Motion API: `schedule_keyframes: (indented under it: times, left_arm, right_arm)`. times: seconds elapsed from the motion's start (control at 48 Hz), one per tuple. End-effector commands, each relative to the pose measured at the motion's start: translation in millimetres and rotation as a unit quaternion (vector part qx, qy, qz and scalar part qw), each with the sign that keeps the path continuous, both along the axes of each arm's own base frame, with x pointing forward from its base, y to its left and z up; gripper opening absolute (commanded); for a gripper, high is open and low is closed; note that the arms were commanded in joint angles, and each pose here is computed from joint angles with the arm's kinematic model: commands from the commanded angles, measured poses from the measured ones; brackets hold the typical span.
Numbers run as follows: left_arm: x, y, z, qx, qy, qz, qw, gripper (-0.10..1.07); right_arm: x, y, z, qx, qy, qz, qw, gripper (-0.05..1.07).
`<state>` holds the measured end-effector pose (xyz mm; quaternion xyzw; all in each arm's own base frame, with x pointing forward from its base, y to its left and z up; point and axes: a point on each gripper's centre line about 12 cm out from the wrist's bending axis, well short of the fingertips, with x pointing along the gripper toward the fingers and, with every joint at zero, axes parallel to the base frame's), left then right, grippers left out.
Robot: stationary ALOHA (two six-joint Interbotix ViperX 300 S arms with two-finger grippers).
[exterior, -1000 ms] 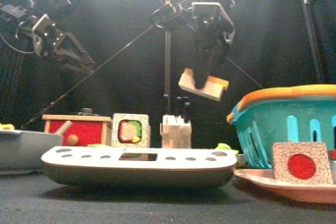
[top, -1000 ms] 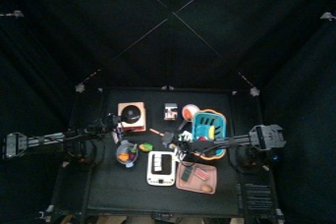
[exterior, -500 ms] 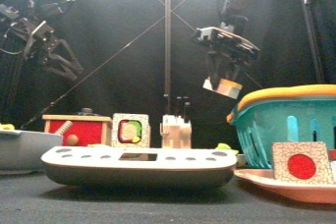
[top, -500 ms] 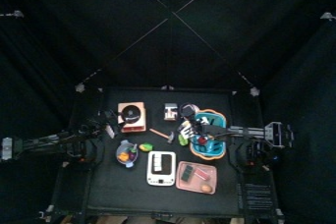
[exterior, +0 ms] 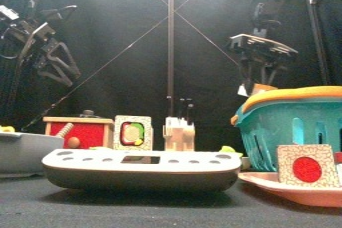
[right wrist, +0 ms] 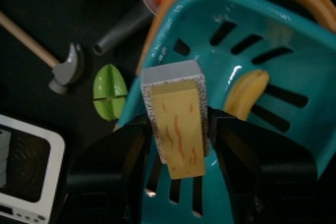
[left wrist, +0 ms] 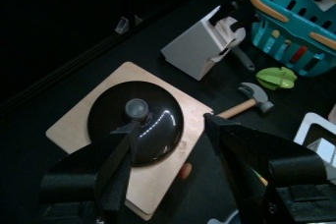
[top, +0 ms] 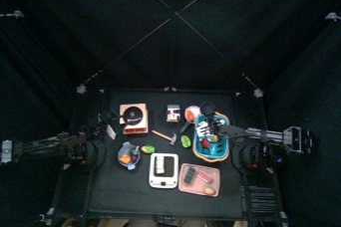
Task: Place egg sushi in basket
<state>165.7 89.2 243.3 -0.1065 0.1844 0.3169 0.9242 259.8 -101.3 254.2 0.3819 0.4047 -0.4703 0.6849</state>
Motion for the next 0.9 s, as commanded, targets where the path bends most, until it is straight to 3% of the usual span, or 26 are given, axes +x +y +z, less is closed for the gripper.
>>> schedule_keyframes:
  times: [0.0,0.083,0.333,0.479,0.875]
  left_arm:
    - [1.8,0.7,6.1,0.005,-0.006,-0.001,1.0,0.9]
    - [1.8,0.9,6.7,0.005,-0.007,-0.001,1.0,0.9]
    - [1.5,1.1,6.1,0.005,-0.006,0.0,1.0,0.9]
    - [1.6,0.9,6.2,0.008,-0.005,-0.001,1.0,0.9]
    - [1.2,0.8,4.4,0.007,-0.002,-0.002,1.0,0.9]
  right_arm:
    - [-9.6,-2.0,-2.9,0.027,-0.026,-0.039,0.9986,0.7]
    - [-12.7,-6.3,-15.2,0.057,-0.046,-0.071,0.9948,0.7]
    - [-3.1,-16.0,-38.2,0.096,-0.102,-0.108,0.9842,0.7]
    - [-2.8,-18.7,-52.7,0.115,-0.089,-0.125,0.9813,0.7]
    - [-10.9,-30.6,-68.6,0.123,-0.079,-0.158,0.9765,0.71]
